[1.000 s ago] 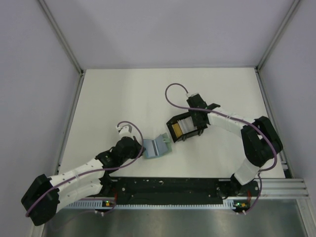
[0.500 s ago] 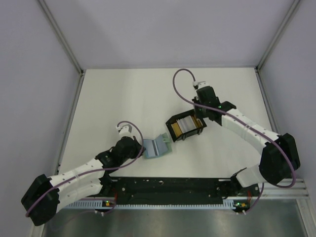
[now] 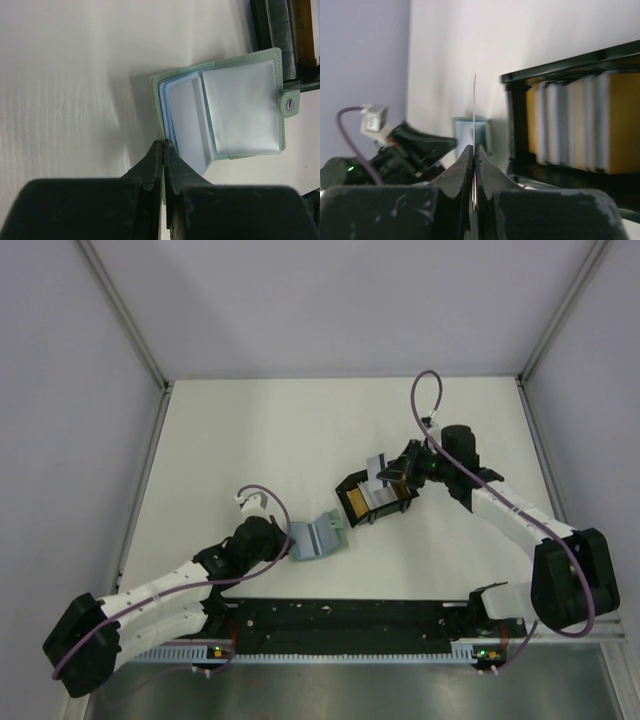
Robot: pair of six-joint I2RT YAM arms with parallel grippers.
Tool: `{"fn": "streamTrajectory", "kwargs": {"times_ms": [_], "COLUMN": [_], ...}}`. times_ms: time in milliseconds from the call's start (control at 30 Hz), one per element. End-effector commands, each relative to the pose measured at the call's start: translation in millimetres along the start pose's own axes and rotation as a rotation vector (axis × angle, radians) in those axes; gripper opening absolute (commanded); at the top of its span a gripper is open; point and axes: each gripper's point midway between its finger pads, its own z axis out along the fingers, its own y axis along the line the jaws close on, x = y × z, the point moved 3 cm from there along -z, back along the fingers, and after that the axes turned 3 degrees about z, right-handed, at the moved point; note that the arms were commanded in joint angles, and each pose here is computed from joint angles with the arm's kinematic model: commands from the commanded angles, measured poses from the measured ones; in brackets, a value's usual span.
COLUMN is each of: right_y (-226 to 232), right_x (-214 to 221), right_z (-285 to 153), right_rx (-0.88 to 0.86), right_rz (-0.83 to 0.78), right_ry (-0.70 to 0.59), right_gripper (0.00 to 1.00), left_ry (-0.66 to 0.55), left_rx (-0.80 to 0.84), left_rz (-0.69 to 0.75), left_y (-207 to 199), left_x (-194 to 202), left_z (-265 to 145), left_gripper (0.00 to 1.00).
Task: Put the credit cards into the card holder
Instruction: Insert the credit card into the card holder.
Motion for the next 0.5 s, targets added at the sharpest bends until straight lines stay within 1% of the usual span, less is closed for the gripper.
{"fn": "streamTrajectory", "kwargs": {"times_ms": [0, 100, 200, 233, 300, 367, 433, 467], "right_y": [75, 83, 97, 98, 109, 115, 125, 129], "right_x": [5, 13, 16, 20, 22, 30, 40, 43], "right_z": [-29, -39, -54, -57, -66, -71, -76, -78], "right_rx": [-0.435, -0.500, -0.606, -0.626, -0.704, -0.747, -0.799, -0.814], "right_rz": [0.110, 0.192, 0.214, 0.233, 0.171, 0.088, 0.013, 0.011], "right_ry": [0.067, 0.088, 0.095, 0.116, 0.122, 0.152, 0.203, 0.229], "right_gripper": [0.00, 0.00, 0.00, 0.00, 0.00, 0.00, 0.00, 0.00], "left_ry": [-0.044, -0.042, -0.046, -0.045, -0.046, -0.048, -0.050, -0.054], "left_rx": [0.044, 0.044, 0.046, 0.045, 0.041, 0.041, 0.044, 0.046], "left_rz": [0.000, 0.000, -0.001, 0.001, 0.001, 0.001, 0.003, 0.002], "left_y": [-11, -11, -11, -11, -10, -10, -11, -13], "left_x": [-12, -12, -12, -12, -12, -12, -13, -15], "left_z": [-1, -1, -1, -1, 0, 0, -1, -1], "left_gripper": [0.00, 0.00, 0.00, 0.00, 0.00, 0.00, 0.00, 0.00]}}
